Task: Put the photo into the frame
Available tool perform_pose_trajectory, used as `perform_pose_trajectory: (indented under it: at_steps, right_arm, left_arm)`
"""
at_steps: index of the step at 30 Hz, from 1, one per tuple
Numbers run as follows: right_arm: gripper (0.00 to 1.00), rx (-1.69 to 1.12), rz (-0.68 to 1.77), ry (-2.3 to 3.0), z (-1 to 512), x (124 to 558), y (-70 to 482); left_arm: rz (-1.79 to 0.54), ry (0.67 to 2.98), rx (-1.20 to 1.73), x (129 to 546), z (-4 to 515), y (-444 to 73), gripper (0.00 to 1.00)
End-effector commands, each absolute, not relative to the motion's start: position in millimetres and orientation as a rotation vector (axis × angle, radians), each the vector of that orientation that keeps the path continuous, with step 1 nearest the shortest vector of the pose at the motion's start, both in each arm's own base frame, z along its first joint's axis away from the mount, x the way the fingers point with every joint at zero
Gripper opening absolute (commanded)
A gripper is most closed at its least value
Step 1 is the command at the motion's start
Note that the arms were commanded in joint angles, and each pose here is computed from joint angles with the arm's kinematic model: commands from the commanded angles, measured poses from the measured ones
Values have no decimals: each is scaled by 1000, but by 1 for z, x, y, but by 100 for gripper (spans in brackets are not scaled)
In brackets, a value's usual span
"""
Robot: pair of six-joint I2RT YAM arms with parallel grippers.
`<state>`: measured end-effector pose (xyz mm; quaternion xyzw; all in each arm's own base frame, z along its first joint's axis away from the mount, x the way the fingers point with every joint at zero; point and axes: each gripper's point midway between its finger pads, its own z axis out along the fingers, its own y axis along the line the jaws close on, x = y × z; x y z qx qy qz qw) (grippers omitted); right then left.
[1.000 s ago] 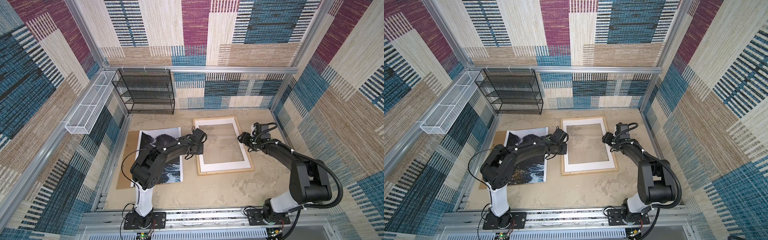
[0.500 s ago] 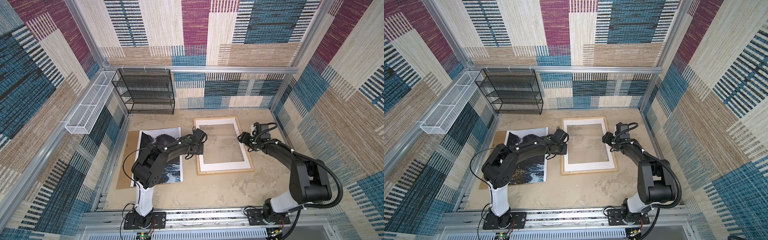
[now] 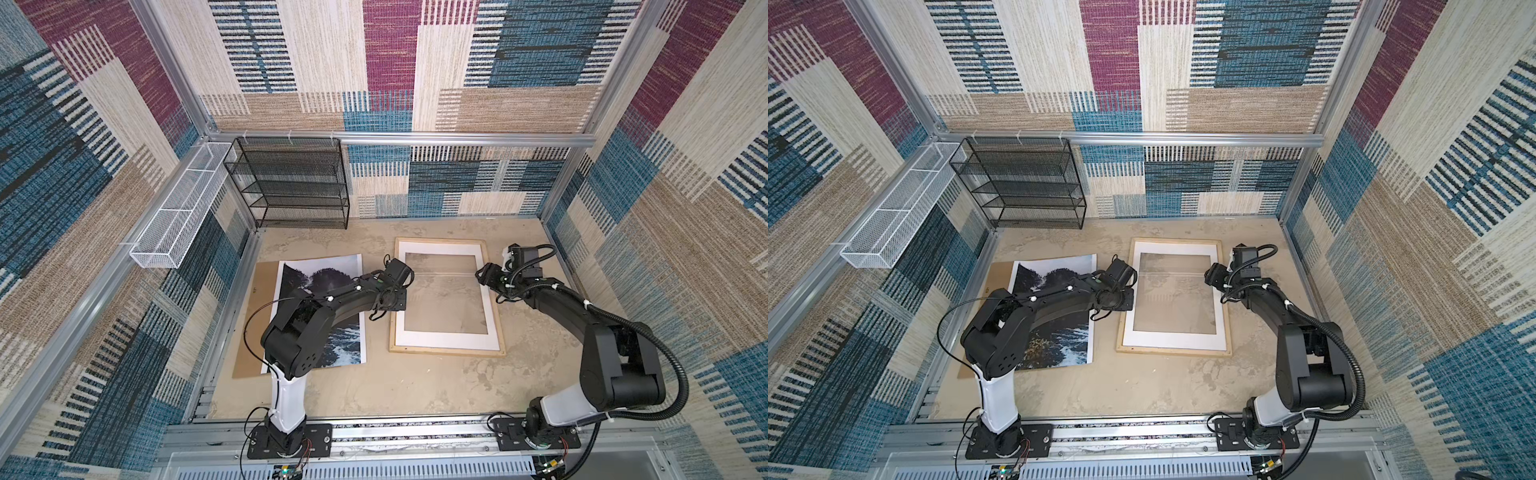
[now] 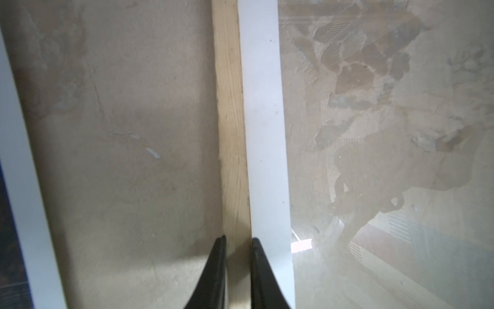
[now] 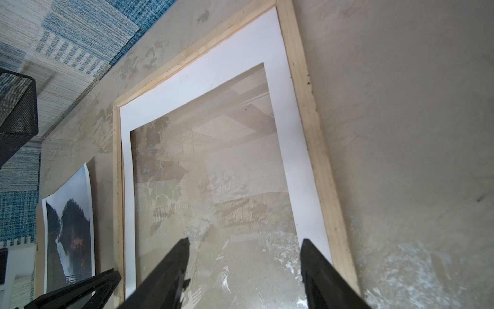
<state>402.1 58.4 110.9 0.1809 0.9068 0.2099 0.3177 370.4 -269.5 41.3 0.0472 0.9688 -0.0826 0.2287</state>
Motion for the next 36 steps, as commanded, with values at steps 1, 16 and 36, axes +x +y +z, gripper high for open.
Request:
perform_pose_trajectory:
  at_steps: [1, 16, 36]
  right_arm:
    - [68, 458, 578, 2362, 117, 404, 61]
    - [67, 440, 628, 2354, 121, 403, 68]
    - [65, 282, 794, 2340, 136, 410, 143]
  left_arm:
    - [-162, 2725, 10, 355, 31, -252, 17]
    - [-140, 2725, -152, 343, 32, -243, 17]
    - [-41, 2557, -112, 345, 99, -184, 38]
